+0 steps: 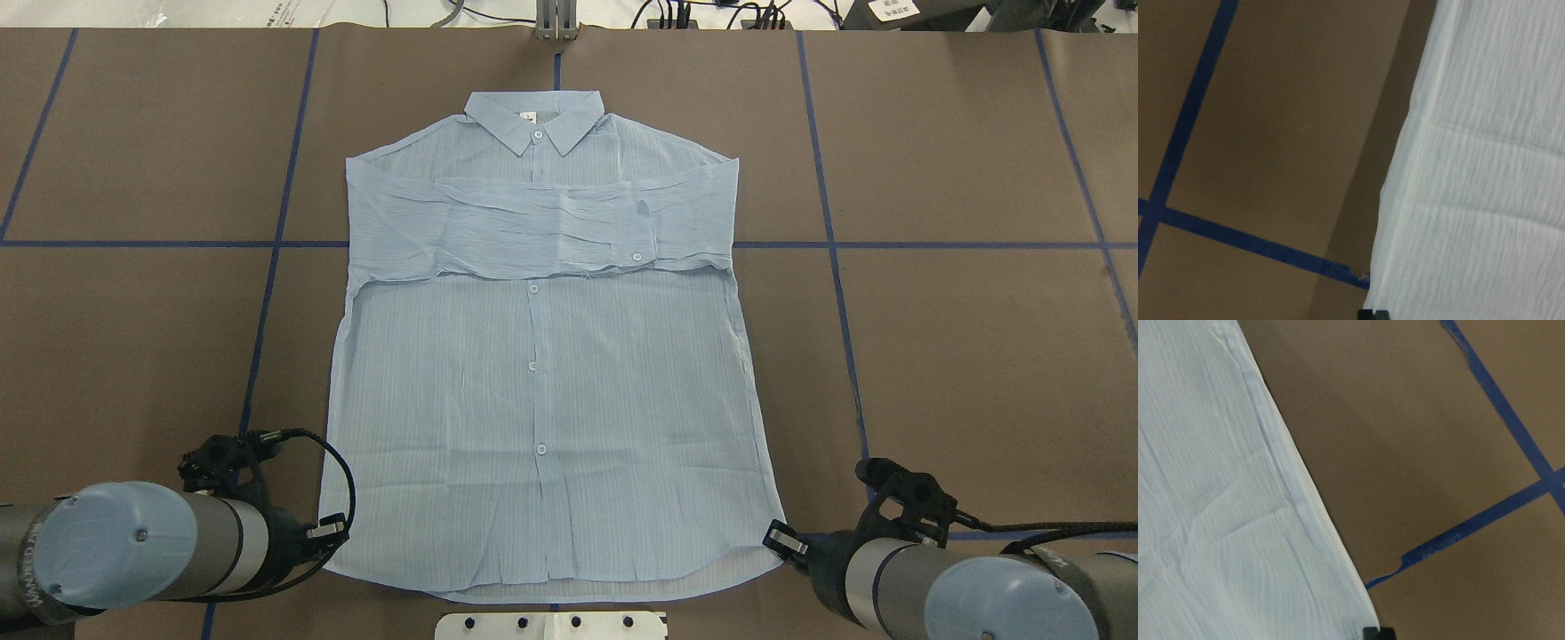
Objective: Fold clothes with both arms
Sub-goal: 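Lift the hem with both grippers and fold it toward the collar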
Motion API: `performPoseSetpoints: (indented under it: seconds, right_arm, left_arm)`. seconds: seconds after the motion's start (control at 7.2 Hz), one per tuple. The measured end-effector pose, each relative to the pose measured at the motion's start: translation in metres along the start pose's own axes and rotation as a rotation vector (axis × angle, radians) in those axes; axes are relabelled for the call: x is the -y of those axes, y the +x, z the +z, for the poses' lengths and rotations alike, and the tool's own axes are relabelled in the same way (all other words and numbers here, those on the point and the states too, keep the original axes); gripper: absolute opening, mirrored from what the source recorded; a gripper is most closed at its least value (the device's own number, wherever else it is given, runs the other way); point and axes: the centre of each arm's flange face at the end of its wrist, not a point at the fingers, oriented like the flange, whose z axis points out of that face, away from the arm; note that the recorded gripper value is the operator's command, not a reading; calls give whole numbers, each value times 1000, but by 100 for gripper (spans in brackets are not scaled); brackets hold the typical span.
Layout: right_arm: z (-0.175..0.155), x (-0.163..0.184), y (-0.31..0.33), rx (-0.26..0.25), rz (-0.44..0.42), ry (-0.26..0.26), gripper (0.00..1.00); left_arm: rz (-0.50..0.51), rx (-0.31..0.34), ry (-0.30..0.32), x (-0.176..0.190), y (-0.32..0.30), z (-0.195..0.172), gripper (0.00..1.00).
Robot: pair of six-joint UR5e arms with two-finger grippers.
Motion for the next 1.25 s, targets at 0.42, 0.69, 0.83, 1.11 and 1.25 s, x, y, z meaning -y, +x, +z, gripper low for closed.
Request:
performPoseSetpoints:
  seconds: [0.42, 0.69, 0.83, 1.11, 1.25]
  right_arm:
    - [-33, 29, -17, 71, 49, 29, 0]
    - [-48, 61, -38, 126, 87, 71, 0]
    - [-57, 77, -51, 154, 106, 79, 0]
    - [-69, 116, -78, 199, 128, 101, 0]
    - [-68, 140, -93, 213, 131, 127, 0]
  left_arm:
    - [-39, -45, -14, 22, 15, -41, 0]
    - [-69, -95, 27, 71, 26, -70, 0]
    - [-72, -124, 38, 100, 36, -89, 0]
    - [-116, -143, 102, 157, 73, -114, 0]
    - [-145, -149, 136, 183, 86, -127, 0]
